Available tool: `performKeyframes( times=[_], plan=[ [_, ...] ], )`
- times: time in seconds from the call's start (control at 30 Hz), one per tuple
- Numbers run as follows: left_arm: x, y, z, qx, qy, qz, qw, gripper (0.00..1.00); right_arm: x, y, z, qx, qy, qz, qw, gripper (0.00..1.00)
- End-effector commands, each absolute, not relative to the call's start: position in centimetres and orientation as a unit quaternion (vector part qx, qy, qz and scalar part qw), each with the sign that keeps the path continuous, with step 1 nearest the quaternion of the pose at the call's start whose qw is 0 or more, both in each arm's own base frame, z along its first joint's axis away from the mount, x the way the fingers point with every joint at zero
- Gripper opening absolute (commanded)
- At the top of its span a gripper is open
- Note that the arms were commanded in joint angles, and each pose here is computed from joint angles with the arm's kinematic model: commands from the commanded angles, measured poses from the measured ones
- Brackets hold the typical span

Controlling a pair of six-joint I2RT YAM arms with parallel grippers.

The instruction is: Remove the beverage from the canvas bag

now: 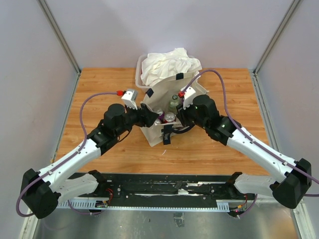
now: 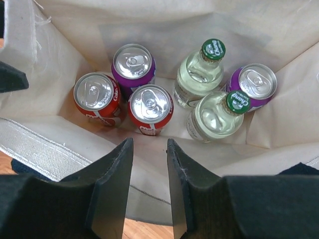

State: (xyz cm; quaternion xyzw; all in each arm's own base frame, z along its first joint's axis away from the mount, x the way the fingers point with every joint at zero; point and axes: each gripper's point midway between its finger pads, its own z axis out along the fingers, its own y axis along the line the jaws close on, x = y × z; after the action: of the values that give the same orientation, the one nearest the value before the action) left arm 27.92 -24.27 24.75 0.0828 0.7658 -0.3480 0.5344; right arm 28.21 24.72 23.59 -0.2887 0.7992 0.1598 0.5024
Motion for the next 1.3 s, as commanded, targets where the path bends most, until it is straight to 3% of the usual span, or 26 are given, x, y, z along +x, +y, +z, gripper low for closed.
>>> performKeyframes(
  times=[0.0, 0.27, 0.3, 0.63, 1.27],
  plan=[
    [27.7, -24.0, 24.4, 0.071, 0.773, -0.34, 0.531, 0.59, 26.6, 24.3, 22.0, -0.296, 0.809, 0.162, 0.481, 0.35],
    [25.8, -23.5, 20.3, 0.079, 0.807, -0.332, 0.482, 0.04, 25.1, 23.0, 18.5, -0.299, 0.83, 0.149, 0.446, 0.35],
    [25.5, -23.5, 19.7, 0.08, 0.811, -0.332, 0.475, 0.01, 25.0, 22.9, 18.0, -0.298, 0.834, 0.148, 0.441, 0.35],
    [23.3, -22.4, 14.1, 0.072, 0.854, -0.312, 0.41, 0.0, 24.0, 21.5, 12.3, -0.293, 0.867, 0.116, 0.385, 0.34],
    [21.5, -20.5, 8.5, 0.051, 0.908, -0.249, 0.333, 0.0, 22.6, 20.4, 2.5, -0.285, 0.924, 0.058, 0.248, 0.3]
  ],
)
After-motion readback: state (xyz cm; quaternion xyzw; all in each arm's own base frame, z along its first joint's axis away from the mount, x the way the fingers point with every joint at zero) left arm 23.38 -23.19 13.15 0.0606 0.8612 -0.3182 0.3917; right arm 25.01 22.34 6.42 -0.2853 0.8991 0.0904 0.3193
